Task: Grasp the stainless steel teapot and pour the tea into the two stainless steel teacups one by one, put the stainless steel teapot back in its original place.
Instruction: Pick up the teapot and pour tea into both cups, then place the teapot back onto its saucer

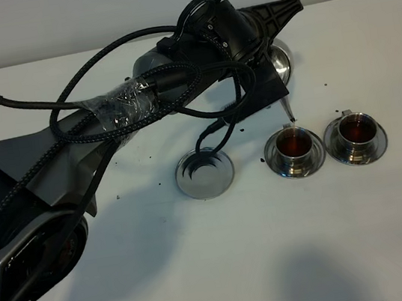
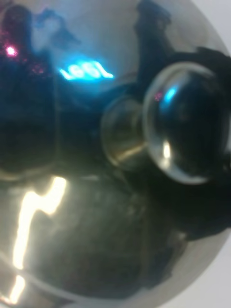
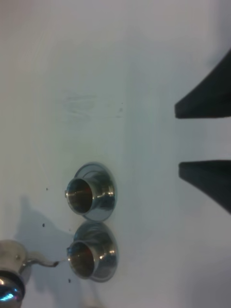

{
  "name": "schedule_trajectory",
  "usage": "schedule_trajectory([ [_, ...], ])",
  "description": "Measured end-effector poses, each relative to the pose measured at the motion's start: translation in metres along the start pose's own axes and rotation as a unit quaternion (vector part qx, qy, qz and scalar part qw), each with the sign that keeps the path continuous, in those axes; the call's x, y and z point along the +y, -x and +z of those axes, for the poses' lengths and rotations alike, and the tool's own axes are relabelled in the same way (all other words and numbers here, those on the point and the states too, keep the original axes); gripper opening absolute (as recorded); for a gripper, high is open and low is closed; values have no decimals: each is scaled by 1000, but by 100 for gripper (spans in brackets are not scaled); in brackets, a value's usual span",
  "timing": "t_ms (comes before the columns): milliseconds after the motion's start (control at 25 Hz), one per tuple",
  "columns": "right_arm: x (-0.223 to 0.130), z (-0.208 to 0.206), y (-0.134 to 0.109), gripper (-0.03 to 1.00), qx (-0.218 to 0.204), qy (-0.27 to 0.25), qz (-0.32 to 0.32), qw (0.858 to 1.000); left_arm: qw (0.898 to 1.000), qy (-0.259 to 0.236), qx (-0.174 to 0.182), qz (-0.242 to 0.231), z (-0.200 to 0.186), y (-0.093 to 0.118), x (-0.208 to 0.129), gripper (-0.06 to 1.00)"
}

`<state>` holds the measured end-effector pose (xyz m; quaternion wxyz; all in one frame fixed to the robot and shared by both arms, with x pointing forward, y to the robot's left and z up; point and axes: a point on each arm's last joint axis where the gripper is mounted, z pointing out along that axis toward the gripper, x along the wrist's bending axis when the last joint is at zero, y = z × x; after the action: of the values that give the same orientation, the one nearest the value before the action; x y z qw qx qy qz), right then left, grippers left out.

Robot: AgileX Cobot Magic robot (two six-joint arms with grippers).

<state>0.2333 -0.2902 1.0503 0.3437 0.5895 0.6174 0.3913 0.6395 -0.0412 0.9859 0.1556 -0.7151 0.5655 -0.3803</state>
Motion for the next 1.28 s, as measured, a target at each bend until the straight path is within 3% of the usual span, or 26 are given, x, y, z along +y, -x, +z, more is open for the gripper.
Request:
schedule_trajectory([
  [240, 0, 0, 0, 21, 0, 0, 0, 1000, 999, 20, -43, -17, 0, 8, 4, 22],
  [440, 0, 0, 0, 21, 0, 0, 0, 1000, 995, 26, -69, -67, -1, 12, 6, 22],
  [720, 0, 0, 0, 21, 0, 0, 0, 1000, 974, 26, -133, -183, -3, 23, 9, 22],
  [880, 0, 0, 0, 21, 0, 0, 0, 1000, 953, 34, -171, -248, -8, 28, 12, 22],
  [1080, 0, 0, 0, 21, 0, 0, 0, 1000, 920, 45, -207, -331, -26, 30, 9, 22],
  [1160, 0, 0, 0, 21, 0, 0, 0, 1000, 901, 54, -233, -362, -32, 33, 8, 22],
  [1280, 0, 0, 0, 21, 0, 0, 0, 1000, 864, 62, -275, -416, -36, 40, 10, 22],
])
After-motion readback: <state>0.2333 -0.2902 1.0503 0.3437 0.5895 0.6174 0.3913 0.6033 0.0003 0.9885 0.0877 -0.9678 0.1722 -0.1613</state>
